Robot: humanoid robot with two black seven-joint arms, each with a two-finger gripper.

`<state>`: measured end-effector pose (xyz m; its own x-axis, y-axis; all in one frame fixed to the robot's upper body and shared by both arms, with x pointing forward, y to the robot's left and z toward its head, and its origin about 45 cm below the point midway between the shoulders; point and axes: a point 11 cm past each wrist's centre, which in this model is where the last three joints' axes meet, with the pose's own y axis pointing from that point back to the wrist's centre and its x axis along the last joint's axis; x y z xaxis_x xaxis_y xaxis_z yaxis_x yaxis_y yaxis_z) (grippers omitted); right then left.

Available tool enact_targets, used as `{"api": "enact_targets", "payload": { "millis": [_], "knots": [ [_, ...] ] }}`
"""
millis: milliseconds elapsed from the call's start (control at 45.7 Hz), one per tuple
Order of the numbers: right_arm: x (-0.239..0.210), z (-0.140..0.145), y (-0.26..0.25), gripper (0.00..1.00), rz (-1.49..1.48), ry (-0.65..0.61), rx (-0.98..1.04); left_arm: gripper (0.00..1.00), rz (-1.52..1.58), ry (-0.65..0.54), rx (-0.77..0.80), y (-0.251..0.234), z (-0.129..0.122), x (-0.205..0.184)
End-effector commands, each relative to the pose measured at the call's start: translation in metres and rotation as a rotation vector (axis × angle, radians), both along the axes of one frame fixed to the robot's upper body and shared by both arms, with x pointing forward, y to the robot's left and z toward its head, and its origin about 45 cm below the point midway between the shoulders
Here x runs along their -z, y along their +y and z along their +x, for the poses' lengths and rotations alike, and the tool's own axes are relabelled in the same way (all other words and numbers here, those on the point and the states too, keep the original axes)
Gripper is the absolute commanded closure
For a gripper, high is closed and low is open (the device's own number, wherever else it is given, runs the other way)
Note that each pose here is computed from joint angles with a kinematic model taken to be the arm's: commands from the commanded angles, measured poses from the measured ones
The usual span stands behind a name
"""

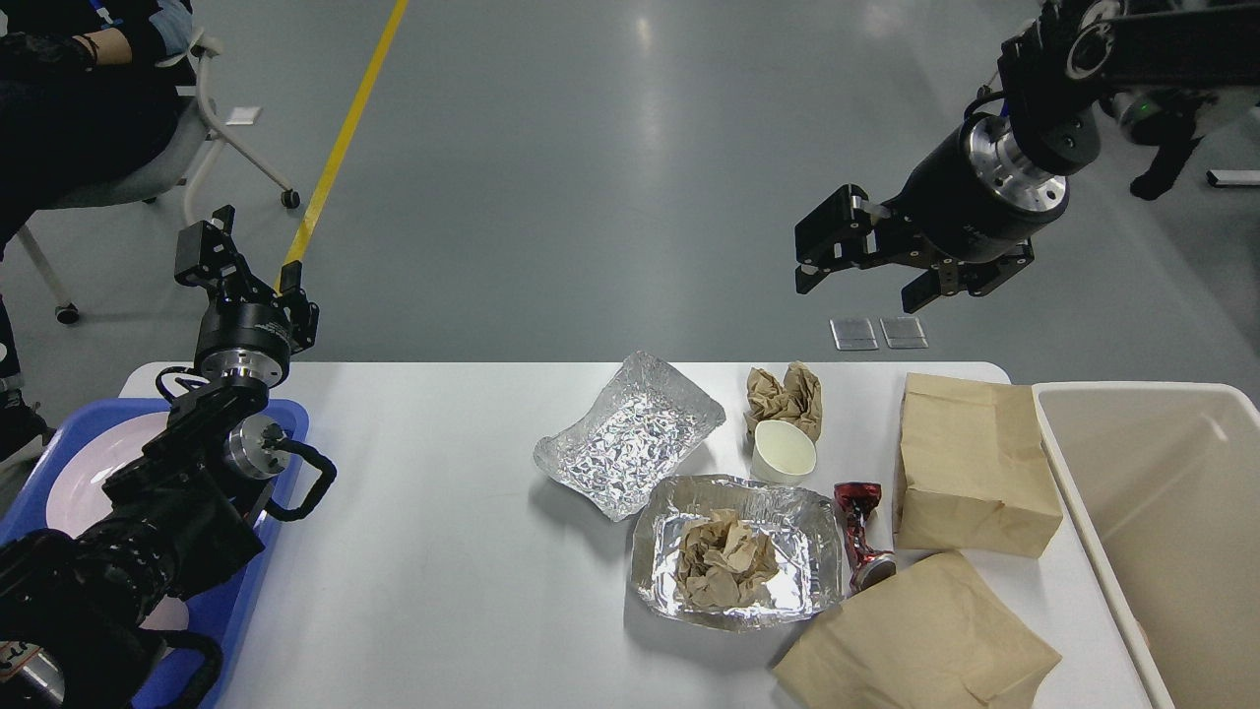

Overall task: Tidy desktop
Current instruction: 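Release the cup into the bin and raise the right gripper, then lower the right gripper onto the brown paper bag and grasp it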

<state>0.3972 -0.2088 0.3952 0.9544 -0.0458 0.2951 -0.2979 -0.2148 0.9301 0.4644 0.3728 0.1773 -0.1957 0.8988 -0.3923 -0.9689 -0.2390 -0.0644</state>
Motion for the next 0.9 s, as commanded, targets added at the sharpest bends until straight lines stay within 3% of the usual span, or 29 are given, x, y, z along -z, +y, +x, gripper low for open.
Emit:
{"api": "enact_targets", "payload": {
  "millis": [0,153,372,679,876],
  "knots": [
    [0.022,0.009,-0.012,0.00,-0.010,-0.004,0.043,0.04,0.000,-0.001,0.000,0.000,0.000,0.000],
    [0.087,0.022,-0.052,0.00,-0.038,-0.002,0.160,0.04,0.000,0.001,0.000,0.000,0.000,0.000],
    [0.170,0.019,-0.134,0.00,-0.120,-0.039,0.352,0.04,0.000,0.001,0.000,0.000,0.000,0.000],
    [0.233,0.014,-0.216,0.00,-0.262,-0.175,0.491,0.04,0.000,0.001,0.000,0.000,0.000,0.000],
    [0.272,-0.009,-0.248,0.00,-0.332,-0.232,0.543,0.04,0.000,-0.001,0.000,0.000,0.000,0.000]
  ]
}}
